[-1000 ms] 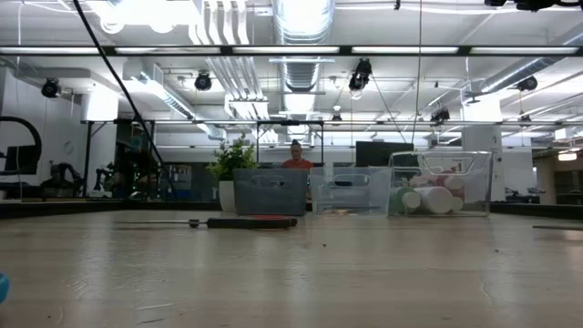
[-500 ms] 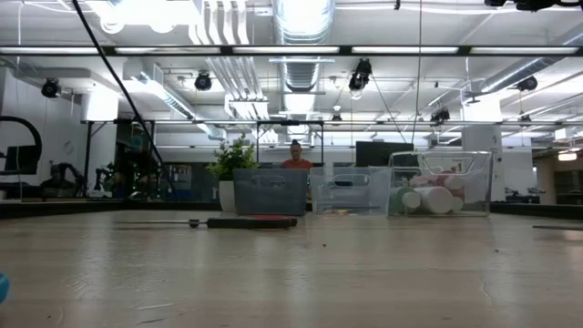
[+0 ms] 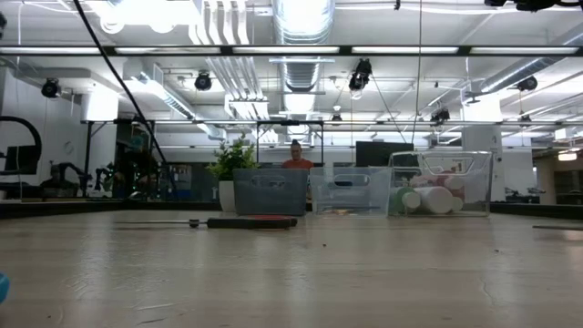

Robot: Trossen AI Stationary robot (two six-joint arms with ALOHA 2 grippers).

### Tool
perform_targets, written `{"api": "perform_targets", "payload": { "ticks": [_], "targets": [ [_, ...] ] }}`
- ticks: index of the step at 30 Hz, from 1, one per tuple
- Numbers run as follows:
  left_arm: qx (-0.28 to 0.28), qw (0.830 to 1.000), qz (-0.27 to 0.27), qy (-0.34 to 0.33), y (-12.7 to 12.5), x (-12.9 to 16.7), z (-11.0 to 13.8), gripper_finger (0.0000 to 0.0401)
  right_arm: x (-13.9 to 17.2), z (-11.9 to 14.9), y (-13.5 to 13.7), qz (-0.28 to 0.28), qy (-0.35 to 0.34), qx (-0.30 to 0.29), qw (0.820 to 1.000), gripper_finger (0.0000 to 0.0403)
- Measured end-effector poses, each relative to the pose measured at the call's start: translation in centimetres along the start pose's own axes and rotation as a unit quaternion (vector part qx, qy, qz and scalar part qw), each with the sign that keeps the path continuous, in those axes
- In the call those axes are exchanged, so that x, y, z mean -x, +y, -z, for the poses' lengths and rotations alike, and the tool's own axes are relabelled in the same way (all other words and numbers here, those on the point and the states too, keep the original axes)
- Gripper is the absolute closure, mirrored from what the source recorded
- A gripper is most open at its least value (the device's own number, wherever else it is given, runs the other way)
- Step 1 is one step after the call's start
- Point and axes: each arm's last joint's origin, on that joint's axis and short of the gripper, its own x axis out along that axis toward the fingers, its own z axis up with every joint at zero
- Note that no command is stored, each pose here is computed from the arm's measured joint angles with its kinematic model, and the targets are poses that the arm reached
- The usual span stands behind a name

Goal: Pick & Place Paint Supplies
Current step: Put the silver paint brush into the white transparent bin

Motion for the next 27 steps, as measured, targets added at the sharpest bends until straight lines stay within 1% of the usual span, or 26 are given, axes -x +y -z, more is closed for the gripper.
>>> {"api": "perform_targets", "payload": {
  "ticks": [3,9,17,20,24,27],
  "targets": [
    [0.007,1.0,-0.004,0.002,0.8,-0.4,0.4,0.0308,0.0,0.0,0.0,0.0,0.0,-0.002,1.0,0.0115],
    [0.009,1.0,-0.003,0.001,1.7,-0.8,0.8,0.0308,0.0,0.0,0.0,0.0,0.0,-0.001,1.0,0.0115],
    [-0.004,1.0,-0.01,0.009,2.0,-0.5,0.8,0.0308,0.0,0.0,0.0,0.0,0.0,-0.002,1.0,0.0115],
    [0.001,0.999,-0.034,0.019,2.2,0.5,0.9,0.0308,0.0,0.0,0.0,0.0,0.0,0.0,1.0,0.0115],
    [0.041,0.997,-0.066,0.03,2.0,2.7,0.7,0.0308,0.0,0.0,0.0,0.0,0.0,-0.002,1.0,0.0115],
    [0.056,0.994,-0.09,0.038,2.2,4.6,0.5,0.0308,0.0,0.0,0.0,0.0,0.0,0.0,1.0,0.0115]
  ]
}}
